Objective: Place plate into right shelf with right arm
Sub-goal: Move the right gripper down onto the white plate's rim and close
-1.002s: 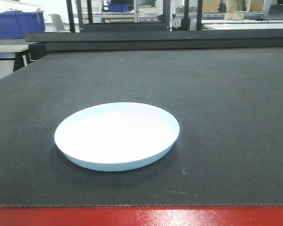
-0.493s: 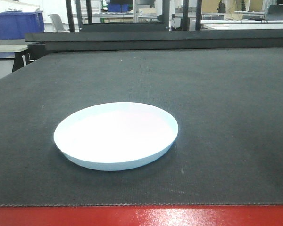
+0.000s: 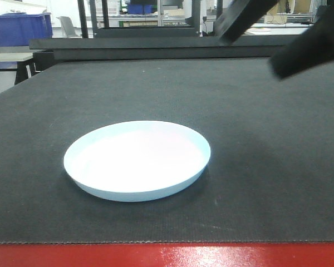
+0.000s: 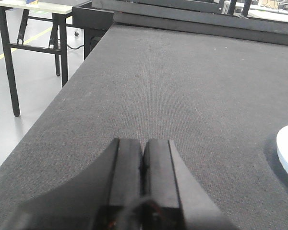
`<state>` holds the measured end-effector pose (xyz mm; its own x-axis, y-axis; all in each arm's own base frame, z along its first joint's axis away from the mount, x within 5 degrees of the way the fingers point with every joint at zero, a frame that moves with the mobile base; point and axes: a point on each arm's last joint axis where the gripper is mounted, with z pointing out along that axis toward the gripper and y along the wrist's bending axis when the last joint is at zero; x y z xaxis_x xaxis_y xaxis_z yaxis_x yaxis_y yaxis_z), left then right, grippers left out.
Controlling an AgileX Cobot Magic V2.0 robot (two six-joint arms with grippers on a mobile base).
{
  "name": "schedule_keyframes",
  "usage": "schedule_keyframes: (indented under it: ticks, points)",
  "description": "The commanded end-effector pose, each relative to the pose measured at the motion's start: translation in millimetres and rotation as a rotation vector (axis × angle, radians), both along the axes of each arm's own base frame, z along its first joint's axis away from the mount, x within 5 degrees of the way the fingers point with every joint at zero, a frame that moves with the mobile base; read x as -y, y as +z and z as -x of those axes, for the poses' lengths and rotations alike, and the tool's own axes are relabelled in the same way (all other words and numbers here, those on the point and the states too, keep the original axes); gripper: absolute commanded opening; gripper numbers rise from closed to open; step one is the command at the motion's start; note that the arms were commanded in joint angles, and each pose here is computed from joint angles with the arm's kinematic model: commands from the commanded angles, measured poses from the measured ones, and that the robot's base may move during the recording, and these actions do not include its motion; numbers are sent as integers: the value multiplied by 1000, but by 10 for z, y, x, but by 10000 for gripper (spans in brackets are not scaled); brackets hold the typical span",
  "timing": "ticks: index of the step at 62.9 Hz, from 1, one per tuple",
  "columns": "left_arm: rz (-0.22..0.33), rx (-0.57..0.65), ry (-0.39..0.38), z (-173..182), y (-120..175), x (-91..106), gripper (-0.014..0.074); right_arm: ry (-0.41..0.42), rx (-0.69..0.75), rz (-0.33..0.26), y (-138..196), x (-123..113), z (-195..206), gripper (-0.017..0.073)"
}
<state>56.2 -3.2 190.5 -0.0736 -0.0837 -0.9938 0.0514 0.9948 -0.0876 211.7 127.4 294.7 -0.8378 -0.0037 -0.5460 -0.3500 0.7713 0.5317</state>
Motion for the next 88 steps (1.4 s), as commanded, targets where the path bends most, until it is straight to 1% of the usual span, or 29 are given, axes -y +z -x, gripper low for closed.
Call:
schedule_keyframes:
  ticks: [1, 10, 18, 44, 64, 67, 70, 78, 88]
  points:
    - [11, 86, -2, -1, 53, 2, -47, -24, 31, -29, 3, -130, -153, 612]
    - [11, 86, -2, -1, 53, 2, -47, -43, -55, 25, -351, -231, -362, 612]
    - [11, 86, -2, -1, 53, 2, -47, -66, -91, 53, -541, -265, -480, 612]
    - [11, 86, -2, -1, 53, 2, -47, -66, -111, 65, -653, -394, -753, 612]
    - [11, 86, -2, -1, 53, 2, -47, -61, -161, 84, -813, -419, -794, 606]
    - [11, 86, -2, -1, 53, 2, -47, -61, -161, 84, -813, -419, -794, 588]
    - [11, 86, -2, -1, 53, 2, -47, -61, -161, 84, -813, -419, -794, 552]
    - [11, 86, -2, -1, 53, 2, -47, -61, -161, 84, -813, -419, -794, 435]
    - [11, 86, -2, -1, 53, 2, -47, -61, -161, 84, -813, -419, -794, 260]
